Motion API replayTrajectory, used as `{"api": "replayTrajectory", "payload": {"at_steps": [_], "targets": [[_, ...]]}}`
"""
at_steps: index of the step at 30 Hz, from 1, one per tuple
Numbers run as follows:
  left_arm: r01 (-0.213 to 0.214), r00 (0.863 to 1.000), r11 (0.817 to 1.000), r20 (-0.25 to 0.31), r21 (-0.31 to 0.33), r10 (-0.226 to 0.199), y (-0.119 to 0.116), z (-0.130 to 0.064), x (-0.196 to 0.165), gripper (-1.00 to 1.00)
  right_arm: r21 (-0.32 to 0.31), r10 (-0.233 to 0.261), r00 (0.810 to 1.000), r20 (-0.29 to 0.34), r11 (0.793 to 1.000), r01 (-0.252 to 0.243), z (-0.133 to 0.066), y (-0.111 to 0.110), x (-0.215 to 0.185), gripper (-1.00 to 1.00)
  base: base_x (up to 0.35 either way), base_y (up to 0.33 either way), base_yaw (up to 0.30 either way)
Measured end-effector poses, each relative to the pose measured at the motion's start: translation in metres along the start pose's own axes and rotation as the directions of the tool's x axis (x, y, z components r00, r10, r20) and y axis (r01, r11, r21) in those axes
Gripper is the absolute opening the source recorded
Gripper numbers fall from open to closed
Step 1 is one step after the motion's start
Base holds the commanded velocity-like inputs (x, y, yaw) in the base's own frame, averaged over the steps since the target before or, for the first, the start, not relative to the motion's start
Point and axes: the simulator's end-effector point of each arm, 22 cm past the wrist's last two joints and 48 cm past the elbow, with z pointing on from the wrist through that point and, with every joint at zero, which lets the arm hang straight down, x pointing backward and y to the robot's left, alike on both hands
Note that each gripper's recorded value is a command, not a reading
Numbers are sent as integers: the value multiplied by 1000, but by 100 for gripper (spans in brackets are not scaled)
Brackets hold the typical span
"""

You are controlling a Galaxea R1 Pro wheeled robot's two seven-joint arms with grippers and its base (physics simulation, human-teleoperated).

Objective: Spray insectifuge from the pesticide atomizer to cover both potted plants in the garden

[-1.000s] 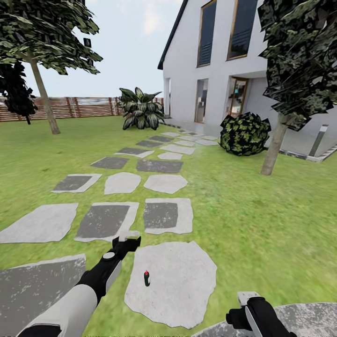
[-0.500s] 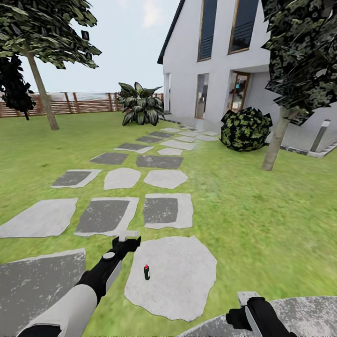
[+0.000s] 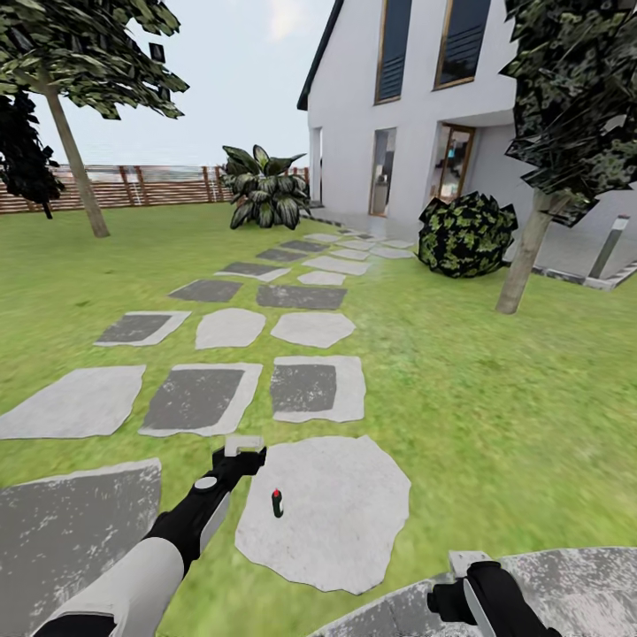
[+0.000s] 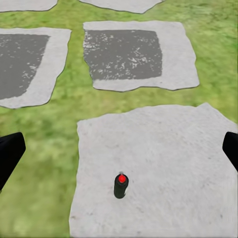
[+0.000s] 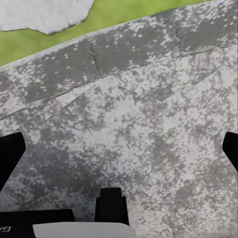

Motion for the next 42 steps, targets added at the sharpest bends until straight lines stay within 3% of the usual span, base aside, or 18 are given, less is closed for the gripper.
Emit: {"api": "replayTrajectory", "payload": {"at_steps": [42], "targets": [[4,998,1000,-68,-1,-4,3,42,127,100,0,-3,998,-65,1000,3,102,5,58,100,0,0,0]]}}
